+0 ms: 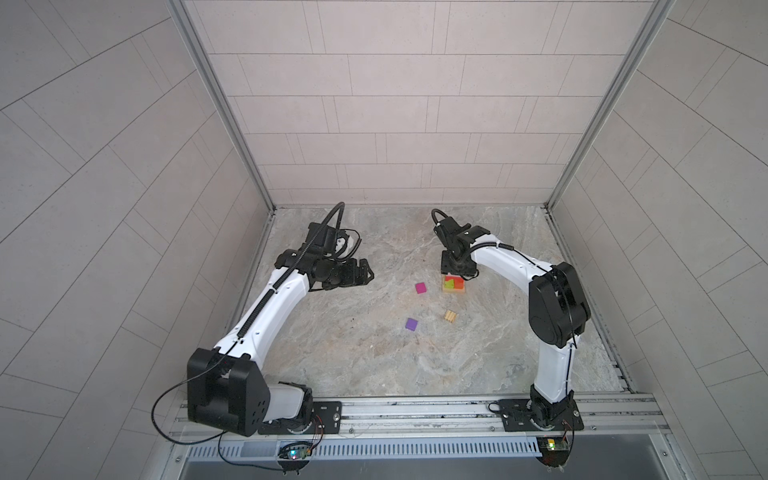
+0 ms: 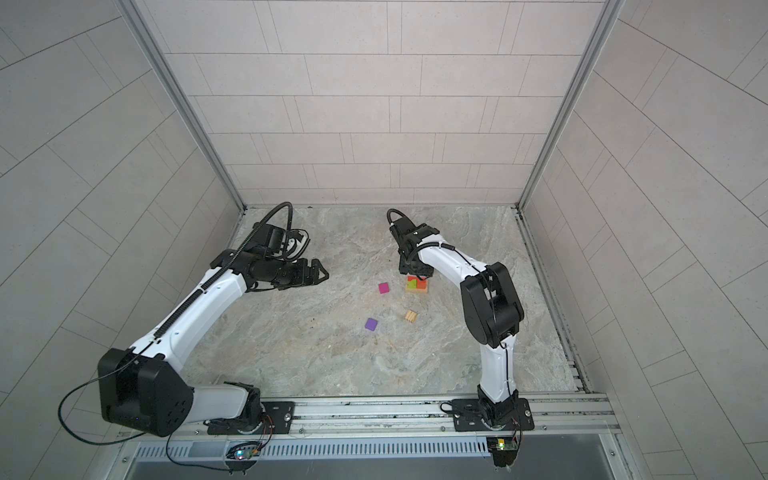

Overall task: Build the wood block tower
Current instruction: 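Set the pink block on the red arch, open the right gripper and rise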

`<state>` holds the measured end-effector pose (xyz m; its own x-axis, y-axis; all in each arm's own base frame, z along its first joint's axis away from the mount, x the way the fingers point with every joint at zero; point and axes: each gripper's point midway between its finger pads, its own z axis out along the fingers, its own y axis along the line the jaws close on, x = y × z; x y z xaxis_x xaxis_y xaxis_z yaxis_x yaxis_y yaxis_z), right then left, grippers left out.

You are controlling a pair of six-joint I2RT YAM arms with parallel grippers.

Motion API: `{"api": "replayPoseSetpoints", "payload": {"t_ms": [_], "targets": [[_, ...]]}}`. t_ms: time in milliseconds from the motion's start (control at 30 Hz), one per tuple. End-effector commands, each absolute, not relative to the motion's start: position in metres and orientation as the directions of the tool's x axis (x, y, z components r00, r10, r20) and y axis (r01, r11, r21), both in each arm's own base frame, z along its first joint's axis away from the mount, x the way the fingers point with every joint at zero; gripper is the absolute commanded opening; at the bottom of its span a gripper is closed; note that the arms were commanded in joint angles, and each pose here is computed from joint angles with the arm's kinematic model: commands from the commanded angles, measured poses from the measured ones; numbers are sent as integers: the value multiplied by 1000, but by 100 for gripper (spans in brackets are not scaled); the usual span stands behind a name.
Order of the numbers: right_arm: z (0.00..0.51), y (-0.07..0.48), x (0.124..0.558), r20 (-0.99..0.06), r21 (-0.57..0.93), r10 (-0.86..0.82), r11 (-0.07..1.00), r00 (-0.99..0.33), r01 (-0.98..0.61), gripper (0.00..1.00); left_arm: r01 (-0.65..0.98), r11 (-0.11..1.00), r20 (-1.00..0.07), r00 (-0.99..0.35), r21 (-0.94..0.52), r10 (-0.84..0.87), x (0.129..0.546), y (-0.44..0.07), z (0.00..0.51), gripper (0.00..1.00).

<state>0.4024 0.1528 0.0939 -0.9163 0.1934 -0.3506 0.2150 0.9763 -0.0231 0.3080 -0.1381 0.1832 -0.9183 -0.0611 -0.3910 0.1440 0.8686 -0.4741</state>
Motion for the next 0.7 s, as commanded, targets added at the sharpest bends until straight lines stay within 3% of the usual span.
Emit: {"api": "replayPoseSetpoints", "payload": {"t_ms": [0, 367, 667], "targets": [[102, 144, 396, -362, -34, 214, 970, -907, 243, 55, 133, 871, -382, -922, -473, -67, 308, -136, 178, 92], [99, 144, 396, -357, -33, 218, 969, -908, 245, 60, 133, 871, -383, -921, -473, -67, 308, -136, 178, 92], [97, 146, 396, -350, -32, 212, 971, -912, 238, 75, 131, 871, -381, -922, -473, -68, 308, -136, 178, 92]]}}
